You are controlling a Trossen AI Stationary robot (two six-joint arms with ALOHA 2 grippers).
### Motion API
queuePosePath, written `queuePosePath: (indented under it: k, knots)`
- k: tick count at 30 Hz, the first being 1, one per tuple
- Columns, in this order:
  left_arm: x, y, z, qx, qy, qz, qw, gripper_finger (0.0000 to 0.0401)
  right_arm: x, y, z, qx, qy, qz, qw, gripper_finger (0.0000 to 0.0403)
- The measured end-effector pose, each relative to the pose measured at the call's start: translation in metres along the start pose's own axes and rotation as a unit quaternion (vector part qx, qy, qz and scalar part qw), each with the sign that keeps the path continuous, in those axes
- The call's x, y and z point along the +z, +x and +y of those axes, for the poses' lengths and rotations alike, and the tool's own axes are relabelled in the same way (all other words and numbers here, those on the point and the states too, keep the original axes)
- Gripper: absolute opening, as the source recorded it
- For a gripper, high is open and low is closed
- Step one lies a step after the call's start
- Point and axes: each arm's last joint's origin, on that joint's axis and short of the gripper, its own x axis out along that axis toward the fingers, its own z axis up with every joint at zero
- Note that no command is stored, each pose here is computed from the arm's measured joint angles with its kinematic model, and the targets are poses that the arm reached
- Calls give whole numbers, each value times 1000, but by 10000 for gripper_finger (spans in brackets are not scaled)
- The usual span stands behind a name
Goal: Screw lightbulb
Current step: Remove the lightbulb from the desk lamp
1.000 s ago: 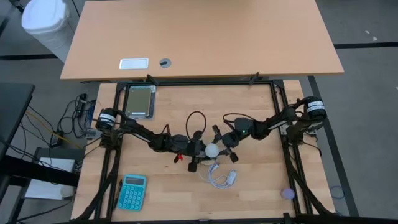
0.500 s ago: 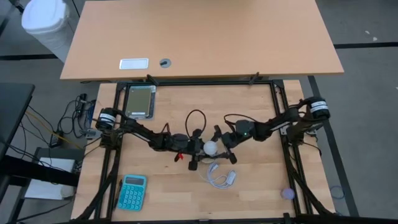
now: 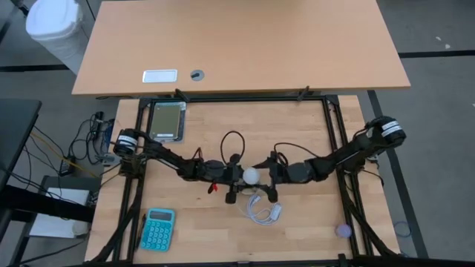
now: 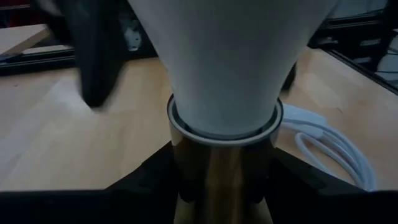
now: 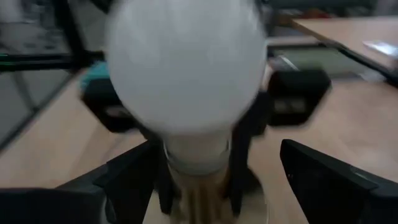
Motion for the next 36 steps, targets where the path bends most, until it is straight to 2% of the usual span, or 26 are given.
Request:
queuePosePath:
  k: [6,13,17,23,29,36]
  knots:
    - [-2,0,3,44,-15,9,999,188,-16,6,18,-52,43,-36,997,331]
    - [-6,-1,6,104,-42,26,993,188,-31,9,30,-156,73,-96,980,331]
    - [-6,-1,8,141,-57,23,988,188,-40,21,29,-175,75,-92,977,320]
    - [-8,-2,10,171,-83,27,981,188,-39,42,29,-213,62,-98,970,288]
    - [-9,-3,6,186,-93,31,978,188,-34,44,29,-234,50,-114,964,260]
    - [-10,-3,4,187,-101,32,977,188,-29,48,20,-230,51,-125,964,250]
